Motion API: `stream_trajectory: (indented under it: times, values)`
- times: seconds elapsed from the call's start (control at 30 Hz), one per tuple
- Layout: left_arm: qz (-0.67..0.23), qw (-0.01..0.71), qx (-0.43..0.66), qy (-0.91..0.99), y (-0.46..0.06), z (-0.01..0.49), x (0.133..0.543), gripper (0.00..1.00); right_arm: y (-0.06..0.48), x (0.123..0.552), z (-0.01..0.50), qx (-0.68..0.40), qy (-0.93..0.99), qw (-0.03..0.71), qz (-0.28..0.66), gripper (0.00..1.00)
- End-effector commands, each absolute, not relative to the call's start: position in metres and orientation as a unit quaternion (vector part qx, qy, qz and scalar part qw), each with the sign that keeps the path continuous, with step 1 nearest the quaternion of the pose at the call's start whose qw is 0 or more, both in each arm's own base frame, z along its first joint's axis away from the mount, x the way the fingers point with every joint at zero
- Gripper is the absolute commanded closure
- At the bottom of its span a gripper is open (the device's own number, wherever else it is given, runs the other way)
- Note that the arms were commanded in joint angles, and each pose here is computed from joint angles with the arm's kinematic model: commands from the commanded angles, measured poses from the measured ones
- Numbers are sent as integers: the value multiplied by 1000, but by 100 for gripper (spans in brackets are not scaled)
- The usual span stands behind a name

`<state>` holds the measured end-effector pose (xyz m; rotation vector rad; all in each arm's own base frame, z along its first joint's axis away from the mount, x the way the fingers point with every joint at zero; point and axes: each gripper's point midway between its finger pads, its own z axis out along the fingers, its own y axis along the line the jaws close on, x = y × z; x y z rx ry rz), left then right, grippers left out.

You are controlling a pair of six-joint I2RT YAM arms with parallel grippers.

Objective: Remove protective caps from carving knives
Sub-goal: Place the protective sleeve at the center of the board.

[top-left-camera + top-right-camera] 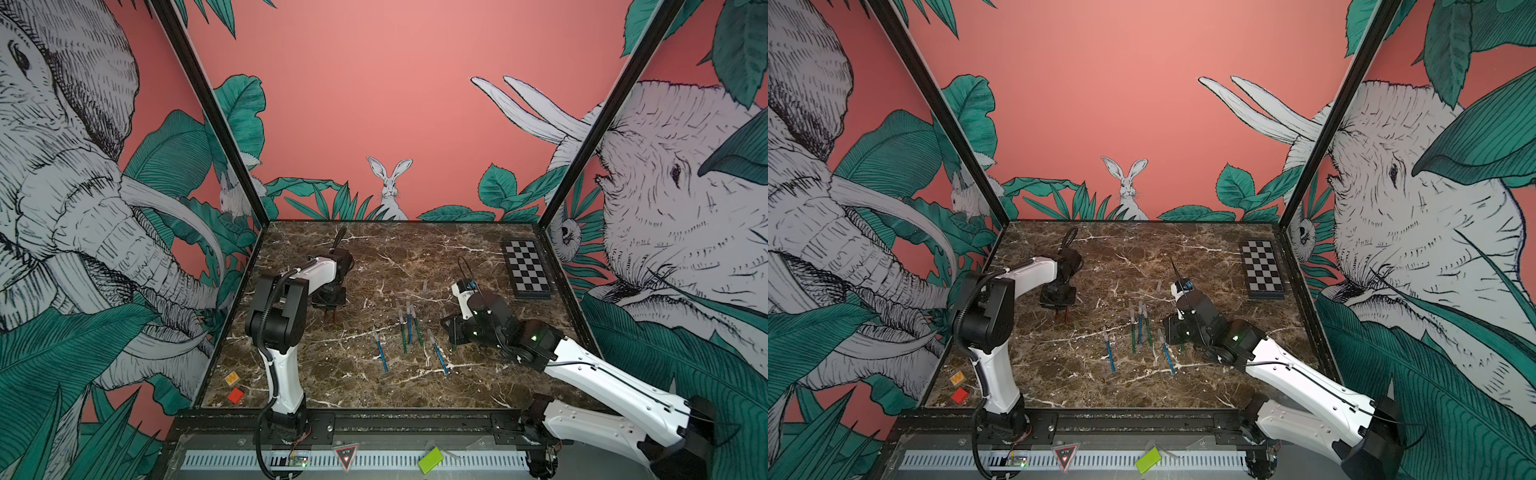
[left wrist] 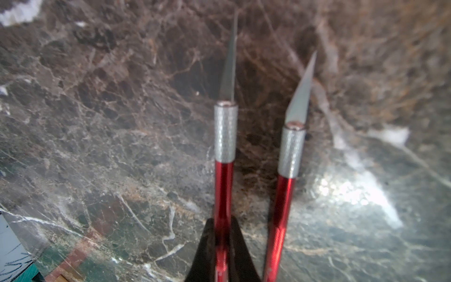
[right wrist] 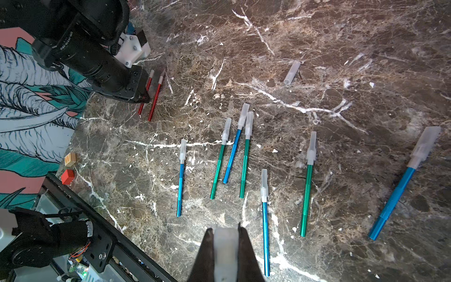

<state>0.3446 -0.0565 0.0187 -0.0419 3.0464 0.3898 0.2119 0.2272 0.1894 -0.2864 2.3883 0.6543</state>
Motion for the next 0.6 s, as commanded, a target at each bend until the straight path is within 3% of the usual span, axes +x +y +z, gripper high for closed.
stream_trajectory:
  times: [0.0, 0.57]
  values:
    - [117, 18, -23, 993, -60, 3, 333, 100, 225, 212, 191, -104, 907, 325, 248, 100]
    - [117, 8, -15, 993, -63, 1, 328, 100, 223, 211, 201, -102, 904, 331, 251, 100]
